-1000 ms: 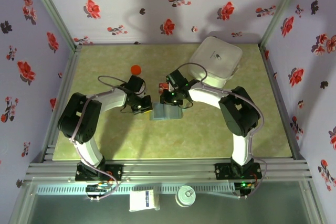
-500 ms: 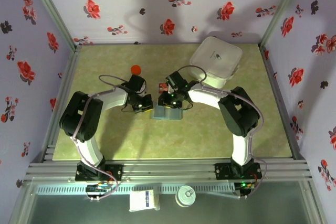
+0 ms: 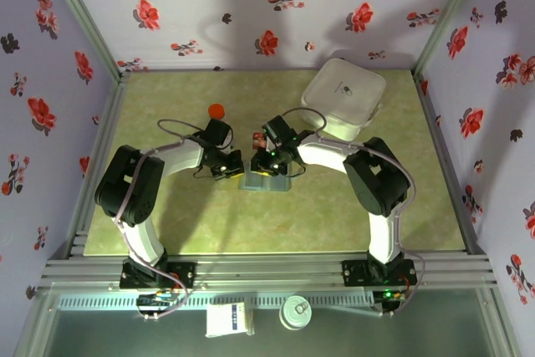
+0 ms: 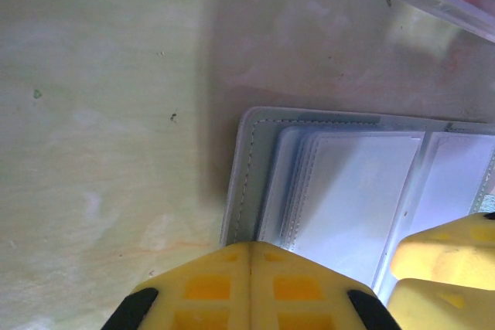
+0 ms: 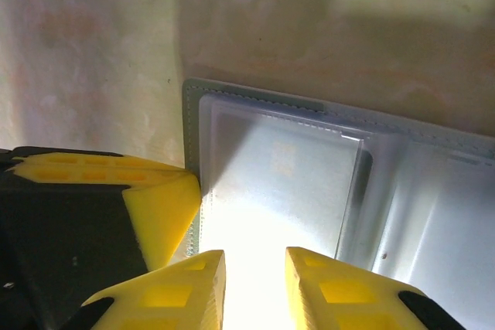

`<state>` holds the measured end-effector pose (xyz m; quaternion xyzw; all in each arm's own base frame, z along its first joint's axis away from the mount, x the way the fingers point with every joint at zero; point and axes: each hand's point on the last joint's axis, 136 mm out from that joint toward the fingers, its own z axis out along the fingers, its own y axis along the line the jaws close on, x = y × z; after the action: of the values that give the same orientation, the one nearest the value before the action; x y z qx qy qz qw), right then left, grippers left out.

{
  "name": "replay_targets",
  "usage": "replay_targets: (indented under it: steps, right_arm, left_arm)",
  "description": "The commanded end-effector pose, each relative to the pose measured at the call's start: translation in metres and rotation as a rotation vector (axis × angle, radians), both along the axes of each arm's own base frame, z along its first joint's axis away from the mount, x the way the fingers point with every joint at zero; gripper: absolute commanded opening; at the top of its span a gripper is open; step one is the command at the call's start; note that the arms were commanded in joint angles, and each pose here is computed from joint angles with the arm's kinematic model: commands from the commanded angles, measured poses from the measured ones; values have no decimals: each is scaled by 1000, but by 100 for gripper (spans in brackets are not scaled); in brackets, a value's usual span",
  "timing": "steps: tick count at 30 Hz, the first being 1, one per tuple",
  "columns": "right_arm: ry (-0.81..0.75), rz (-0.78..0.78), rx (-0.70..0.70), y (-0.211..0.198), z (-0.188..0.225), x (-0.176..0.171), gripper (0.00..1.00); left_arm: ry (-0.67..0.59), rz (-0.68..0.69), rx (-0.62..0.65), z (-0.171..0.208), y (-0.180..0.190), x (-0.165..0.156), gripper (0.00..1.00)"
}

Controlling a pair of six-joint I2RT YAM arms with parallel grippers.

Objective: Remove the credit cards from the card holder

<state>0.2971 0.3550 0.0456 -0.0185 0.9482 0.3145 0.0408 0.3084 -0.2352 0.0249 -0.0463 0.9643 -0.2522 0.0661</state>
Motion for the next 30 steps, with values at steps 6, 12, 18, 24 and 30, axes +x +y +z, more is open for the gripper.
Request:
replay_targets:
  steps: [6, 12, 18, 24, 30]
  right_arm:
    - [38, 9, -5, 5, -7, -8, 27]
    - [45, 22, -26, 3, -11, -13, 27]
    - [37, 30, -75, -3, -17, -12, 26]
    - [16, 31, -129, -13, -18, -10, 26]
    - [-12, 21, -134, -21, -11, -5, 26]
  left_arm:
    - [27, -23, 16, -2, 5, -13, 0]
    - [35, -14, 23, -3, 5, -12, 0]
    - [31, -14, 24, -3, 5, -10, 0]
    - [28, -18, 24, -3, 4, -9, 0]
    - [23, -21, 27, -2, 4, -8, 0]
